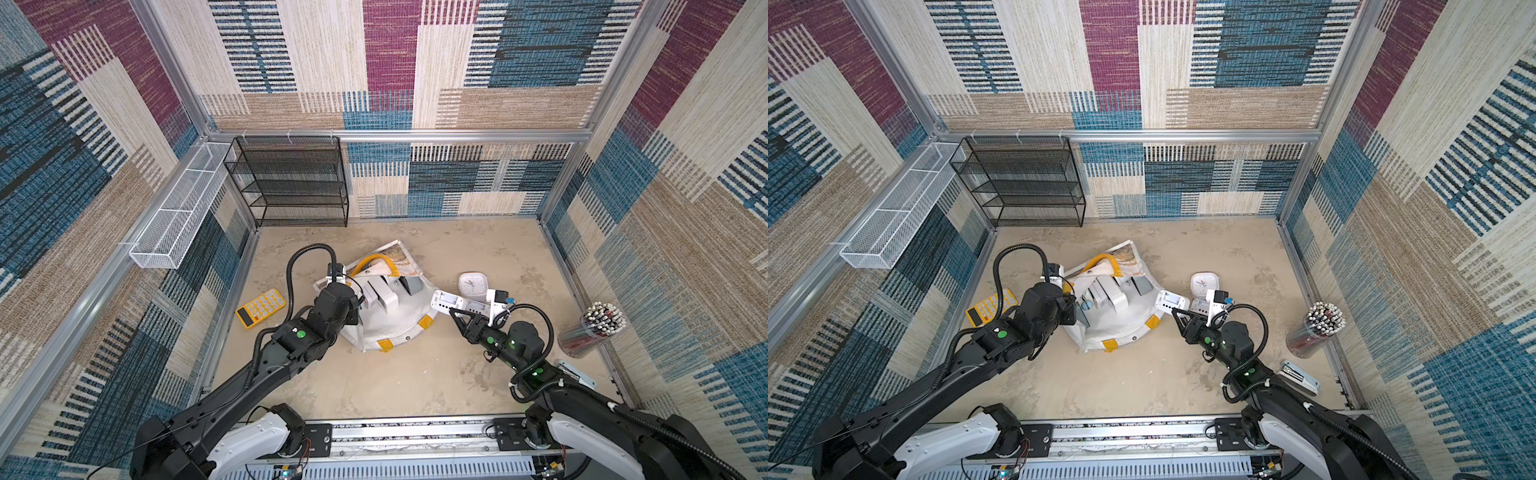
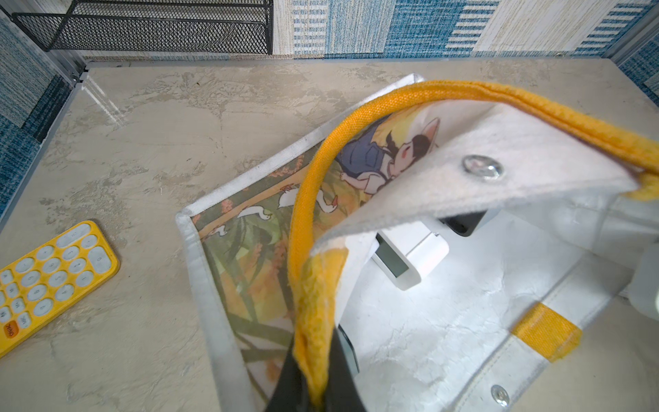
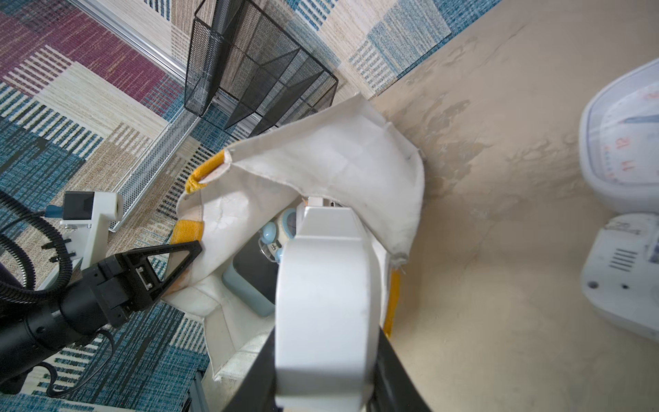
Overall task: Take the alarm clock out of the canvas bag
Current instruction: Place the alarm at the center of the board.
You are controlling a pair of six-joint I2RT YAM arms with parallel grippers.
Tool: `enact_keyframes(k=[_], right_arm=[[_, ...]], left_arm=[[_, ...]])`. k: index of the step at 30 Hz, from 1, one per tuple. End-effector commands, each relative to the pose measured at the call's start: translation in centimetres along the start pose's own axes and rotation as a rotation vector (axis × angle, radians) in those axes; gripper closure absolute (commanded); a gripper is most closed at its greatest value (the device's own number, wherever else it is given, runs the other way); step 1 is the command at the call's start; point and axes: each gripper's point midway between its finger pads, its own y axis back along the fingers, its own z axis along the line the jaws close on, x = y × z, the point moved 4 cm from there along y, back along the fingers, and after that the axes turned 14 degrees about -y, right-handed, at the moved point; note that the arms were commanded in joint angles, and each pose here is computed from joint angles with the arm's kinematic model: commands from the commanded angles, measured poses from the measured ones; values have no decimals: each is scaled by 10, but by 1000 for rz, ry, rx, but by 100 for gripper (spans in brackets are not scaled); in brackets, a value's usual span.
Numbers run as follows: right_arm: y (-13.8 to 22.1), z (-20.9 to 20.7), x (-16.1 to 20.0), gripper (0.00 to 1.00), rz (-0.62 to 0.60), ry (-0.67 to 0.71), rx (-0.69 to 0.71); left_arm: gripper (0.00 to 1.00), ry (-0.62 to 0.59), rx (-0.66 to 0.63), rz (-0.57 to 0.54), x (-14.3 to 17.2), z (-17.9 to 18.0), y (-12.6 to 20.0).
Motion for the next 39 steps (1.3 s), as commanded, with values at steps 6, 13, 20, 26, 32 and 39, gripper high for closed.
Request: enact_keyframes(k=[6,13,20,26,32,39], right_arm=[[5,-4,-15,71,-34,-8,1],[6,-12,-25,71,-64,-13,23],[2,-16,-34,71,-78,-19,27],[-6,-15,-38,71,-60,-23,19],[-13,-22,-45,71,-81,-39,57],[-26,-40,-51,71,-95,-92,154]], left_arm=[[100,-1,-39,30,6,6,0],[100,-1,-41,31,8,6,0],[100,-1,-42,31,8,7,0],[100,1,-43,28,8,7,1],[100,1,-48,31,10,8,1],[100,1,-51,32,12,9,1]])
